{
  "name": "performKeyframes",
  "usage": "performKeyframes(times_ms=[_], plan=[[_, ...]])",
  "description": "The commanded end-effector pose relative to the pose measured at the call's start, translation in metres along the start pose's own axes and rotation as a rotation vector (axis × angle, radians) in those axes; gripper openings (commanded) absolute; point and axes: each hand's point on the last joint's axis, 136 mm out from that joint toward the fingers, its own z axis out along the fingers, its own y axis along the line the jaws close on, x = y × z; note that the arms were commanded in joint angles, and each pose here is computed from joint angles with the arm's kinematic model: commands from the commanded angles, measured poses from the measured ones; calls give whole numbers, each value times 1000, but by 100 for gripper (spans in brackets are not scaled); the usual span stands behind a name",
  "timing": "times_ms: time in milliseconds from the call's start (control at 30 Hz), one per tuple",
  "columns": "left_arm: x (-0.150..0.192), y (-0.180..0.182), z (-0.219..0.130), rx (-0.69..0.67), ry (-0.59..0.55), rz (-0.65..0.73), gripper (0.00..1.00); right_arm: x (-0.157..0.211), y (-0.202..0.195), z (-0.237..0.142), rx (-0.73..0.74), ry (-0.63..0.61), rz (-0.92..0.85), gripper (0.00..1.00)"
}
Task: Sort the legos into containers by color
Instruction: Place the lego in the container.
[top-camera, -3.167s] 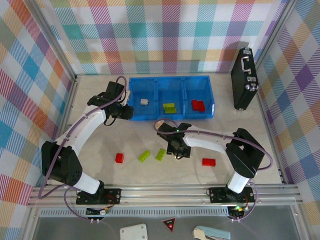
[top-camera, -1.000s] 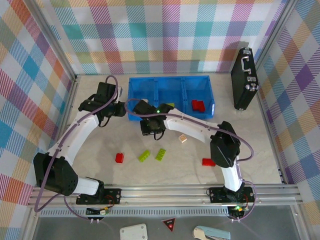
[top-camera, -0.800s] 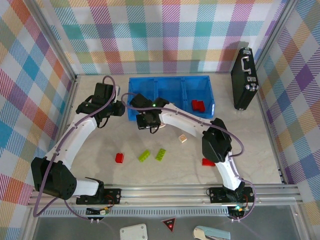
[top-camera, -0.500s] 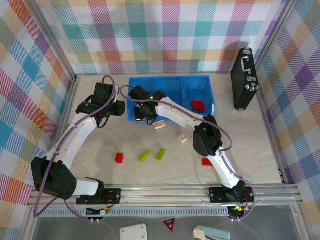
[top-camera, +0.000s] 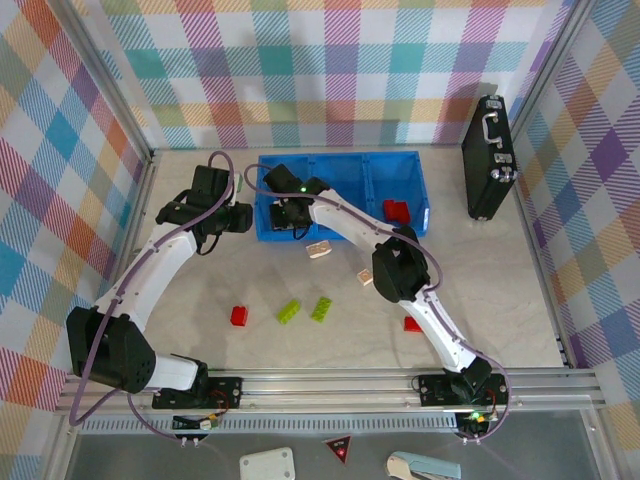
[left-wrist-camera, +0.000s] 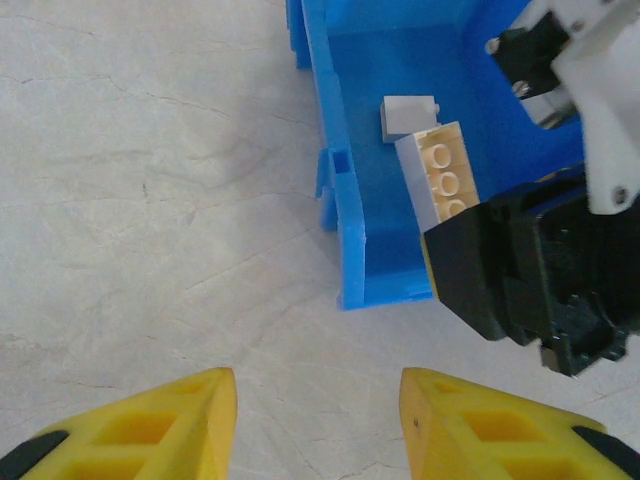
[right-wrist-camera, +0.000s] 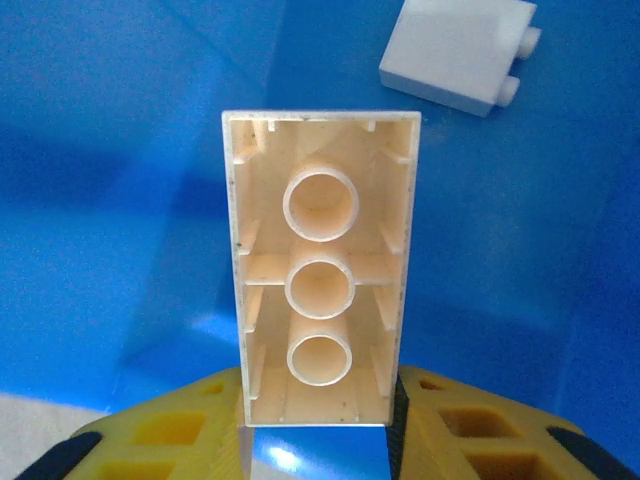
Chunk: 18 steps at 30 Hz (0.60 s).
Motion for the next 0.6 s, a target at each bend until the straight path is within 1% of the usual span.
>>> performKeyframes(times_ms=[0,100,233,367,567], plan=[[-2,3,1,1,-4,-6,47,-10,9,7,-47,-31,-25,37],[-2,4,0,-6,-4,-6,47,-9,8,17,-52,-24,-26,38],[-2,5,0,-8,-4,-5,47,-9,9,19,-55,-21,-21,45],[-2,4,0,-4,-3,-5,47,-14,14,9,-72,-33,-25,49],[-2,3,-1,1,-1,-3,47,-20,15,-16,-69,-48,-39,49]])
